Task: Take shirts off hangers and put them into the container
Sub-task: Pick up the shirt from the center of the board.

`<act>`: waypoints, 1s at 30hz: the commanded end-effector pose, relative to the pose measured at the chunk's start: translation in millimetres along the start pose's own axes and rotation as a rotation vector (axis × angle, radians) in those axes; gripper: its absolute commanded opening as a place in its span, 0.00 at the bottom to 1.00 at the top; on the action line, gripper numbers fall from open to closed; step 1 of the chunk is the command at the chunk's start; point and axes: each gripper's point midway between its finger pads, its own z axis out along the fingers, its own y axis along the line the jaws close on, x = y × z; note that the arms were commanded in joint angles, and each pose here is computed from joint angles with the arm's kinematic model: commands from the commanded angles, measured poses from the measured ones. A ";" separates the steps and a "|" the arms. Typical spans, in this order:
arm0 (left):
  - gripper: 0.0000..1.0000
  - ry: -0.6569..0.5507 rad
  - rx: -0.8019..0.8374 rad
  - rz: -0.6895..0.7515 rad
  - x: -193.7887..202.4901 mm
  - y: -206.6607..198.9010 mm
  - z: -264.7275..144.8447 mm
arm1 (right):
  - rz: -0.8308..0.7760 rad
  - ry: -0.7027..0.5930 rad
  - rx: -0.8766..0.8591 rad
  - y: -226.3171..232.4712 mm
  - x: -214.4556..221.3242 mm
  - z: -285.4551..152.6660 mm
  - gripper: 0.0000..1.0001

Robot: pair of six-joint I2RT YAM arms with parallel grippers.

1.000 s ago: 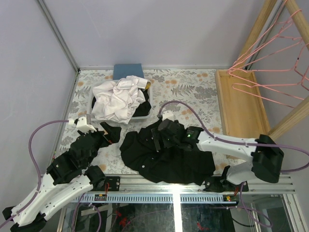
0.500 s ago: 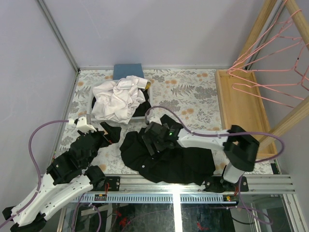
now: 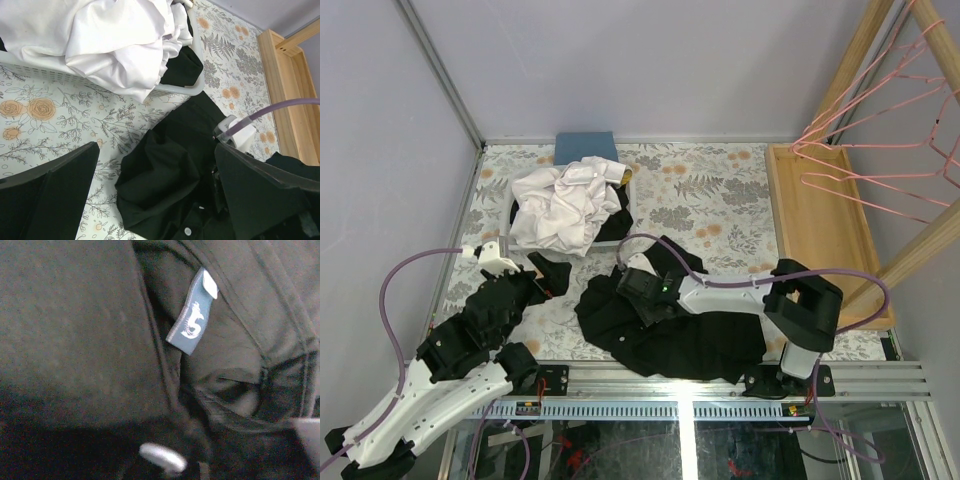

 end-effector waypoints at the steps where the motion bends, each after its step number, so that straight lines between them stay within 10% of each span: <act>1: 1.00 -0.038 0.034 -0.030 -13.4 -9.0 -4.5 | -0.002 -0.088 -0.036 -12.3 -8.9 -27.7 0.29; 3: 1.00 -0.041 0.059 -0.033 -15.0 -12.1 -7.4 | 0.080 -0.236 -0.168 -0.5 -40.2 -57.9 0.02; 9: 1.00 -0.088 0.102 -0.073 -22.9 -11.9 -16.1 | 0.144 -0.670 -0.289 -16.5 -118.7 -173.5 0.00; 15: 1.00 -0.093 0.115 -0.077 -23.5 -13.3 -17.3 | 0.207 -0.859 -0.020 -88.1 -138.9 -231.6 0.00; 23: 1.00 -0.056 0.094 -0.044 -16.2 -14.7 -10.9 | 0.277 -0.474 0.349 -135.4 -49.7 -143.6 0.03; 30: 1.00 -0.052 0.092 -0.041 -15.4 -15.0 -10.2 | 0.119 -0.203 0.181 -104.5 7.3 -106.8 0.18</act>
